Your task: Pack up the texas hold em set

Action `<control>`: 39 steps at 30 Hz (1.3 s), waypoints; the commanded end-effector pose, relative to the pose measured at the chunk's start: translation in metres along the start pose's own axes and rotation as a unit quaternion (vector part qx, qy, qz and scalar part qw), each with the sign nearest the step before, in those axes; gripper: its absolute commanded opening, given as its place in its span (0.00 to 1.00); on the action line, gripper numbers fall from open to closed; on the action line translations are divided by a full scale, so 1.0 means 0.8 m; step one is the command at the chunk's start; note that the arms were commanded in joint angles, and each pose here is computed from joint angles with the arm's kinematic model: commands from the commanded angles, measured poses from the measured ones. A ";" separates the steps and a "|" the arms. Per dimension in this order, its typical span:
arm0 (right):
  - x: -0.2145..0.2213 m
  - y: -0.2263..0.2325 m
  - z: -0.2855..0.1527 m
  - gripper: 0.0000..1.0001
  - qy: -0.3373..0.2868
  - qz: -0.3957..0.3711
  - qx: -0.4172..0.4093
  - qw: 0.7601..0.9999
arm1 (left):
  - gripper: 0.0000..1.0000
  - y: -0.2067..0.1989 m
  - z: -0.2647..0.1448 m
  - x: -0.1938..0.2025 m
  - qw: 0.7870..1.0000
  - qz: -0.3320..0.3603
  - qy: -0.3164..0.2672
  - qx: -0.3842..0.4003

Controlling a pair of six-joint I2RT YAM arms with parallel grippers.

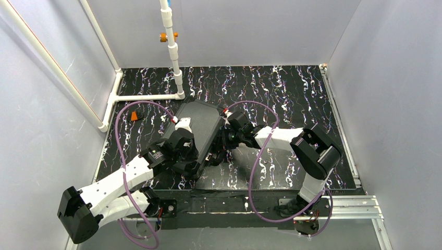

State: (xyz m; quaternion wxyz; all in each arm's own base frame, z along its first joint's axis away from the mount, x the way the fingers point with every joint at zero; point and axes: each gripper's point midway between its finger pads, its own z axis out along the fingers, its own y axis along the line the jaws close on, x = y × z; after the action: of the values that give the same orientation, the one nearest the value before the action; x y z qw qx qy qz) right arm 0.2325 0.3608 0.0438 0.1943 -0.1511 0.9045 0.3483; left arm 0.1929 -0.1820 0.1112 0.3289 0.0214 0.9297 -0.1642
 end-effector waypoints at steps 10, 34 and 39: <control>-0.019 -0.004 -0.010 0.13 -0.030 -0.044 0.026 0.998 | 0.00 0.040 -0.018 0.061 0.993 0.031 0.105 -0.050; -0.090 0.049 -0.118 0.28 -0.121 -0.097 0.039 0.987 | 0.18 0.027 -0.092 -0.035 0.997 0.068 -0.008 -0.043; -0.105 0.062 -0.146 0.48 -0.149 -0.112 0.037 0.982 | 0.36 0.033 -0.111 -0.057 0.994 0.084 -0.046 -0.049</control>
State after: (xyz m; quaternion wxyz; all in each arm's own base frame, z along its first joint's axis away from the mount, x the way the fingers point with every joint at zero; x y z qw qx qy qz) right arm 0.2480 0.3264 0.1412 0.3149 -0.1850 0.8827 0.2959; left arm 0.1742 -0.1433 0.1739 0.3450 0.0688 0.9288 -0.1166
